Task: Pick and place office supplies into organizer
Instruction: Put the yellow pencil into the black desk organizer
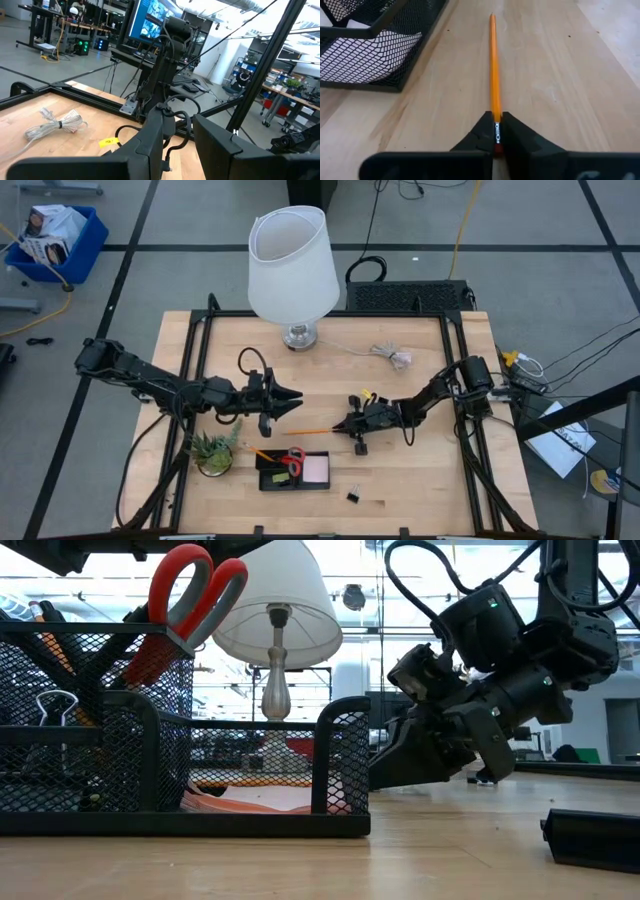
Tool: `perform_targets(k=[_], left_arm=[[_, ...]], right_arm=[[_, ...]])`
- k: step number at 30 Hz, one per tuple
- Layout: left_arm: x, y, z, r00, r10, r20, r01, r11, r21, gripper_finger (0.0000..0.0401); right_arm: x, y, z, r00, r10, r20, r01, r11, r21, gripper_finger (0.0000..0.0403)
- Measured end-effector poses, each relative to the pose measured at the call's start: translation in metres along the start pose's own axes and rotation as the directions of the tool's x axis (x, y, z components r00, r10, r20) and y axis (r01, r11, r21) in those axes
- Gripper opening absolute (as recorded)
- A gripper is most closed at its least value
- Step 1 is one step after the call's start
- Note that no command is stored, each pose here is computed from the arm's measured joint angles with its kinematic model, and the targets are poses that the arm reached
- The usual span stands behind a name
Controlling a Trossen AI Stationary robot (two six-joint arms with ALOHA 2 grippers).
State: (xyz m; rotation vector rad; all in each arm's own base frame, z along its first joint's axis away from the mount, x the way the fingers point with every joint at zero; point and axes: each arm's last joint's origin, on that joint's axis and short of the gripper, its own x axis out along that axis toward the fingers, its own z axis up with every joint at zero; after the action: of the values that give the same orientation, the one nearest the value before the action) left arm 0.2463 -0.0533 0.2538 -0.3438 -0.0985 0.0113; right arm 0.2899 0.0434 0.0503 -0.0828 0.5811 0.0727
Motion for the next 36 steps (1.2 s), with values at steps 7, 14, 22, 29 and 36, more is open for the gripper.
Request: perform_targets(k=[7,14,22,29,36], left_arm=[[0.0,0.0,-0.001,1.0,0.005,-0.013,-0.005,1.0,0.004,0.0113],[0.0,0.001,-0.002,1.0,0.006,-0.018,-0.006,1.0,0.004,0.0113],[0.0,0.001,-0.002,1.0,0.005,-0.023,-0.005,1.0,-0.002,0.0113],[0.0,0.0,-0.002,1.0,0.003,-0.023,-0.003,1.0,-0.003,0.0113],[0.0,0.0,-0.002,1.0,0.006,-0.019,-0.006,1.0,0.002,0.0113]], right_arm=[[0.0,-0.002,0.005,0.996,-0.066,0.056,0.064,0.997,0.04,0.0017],[-0.012,-0.005,0.03,0.972,-0.138,0.189,0.135,0.99,0.026,0.0012],[-0.034,0.005,0.054,0.976,-0.112,0.187,0.131,0.987,-0.091,0.0011],[-0.058,0.022,0.068,0.965,-0.186,0.182,0.229,0.941,-0.249,0.001],[-0.085,0.028,0.089,0.895,-0.354,0.272,0.414,0.887,-0.206,0.0009]])
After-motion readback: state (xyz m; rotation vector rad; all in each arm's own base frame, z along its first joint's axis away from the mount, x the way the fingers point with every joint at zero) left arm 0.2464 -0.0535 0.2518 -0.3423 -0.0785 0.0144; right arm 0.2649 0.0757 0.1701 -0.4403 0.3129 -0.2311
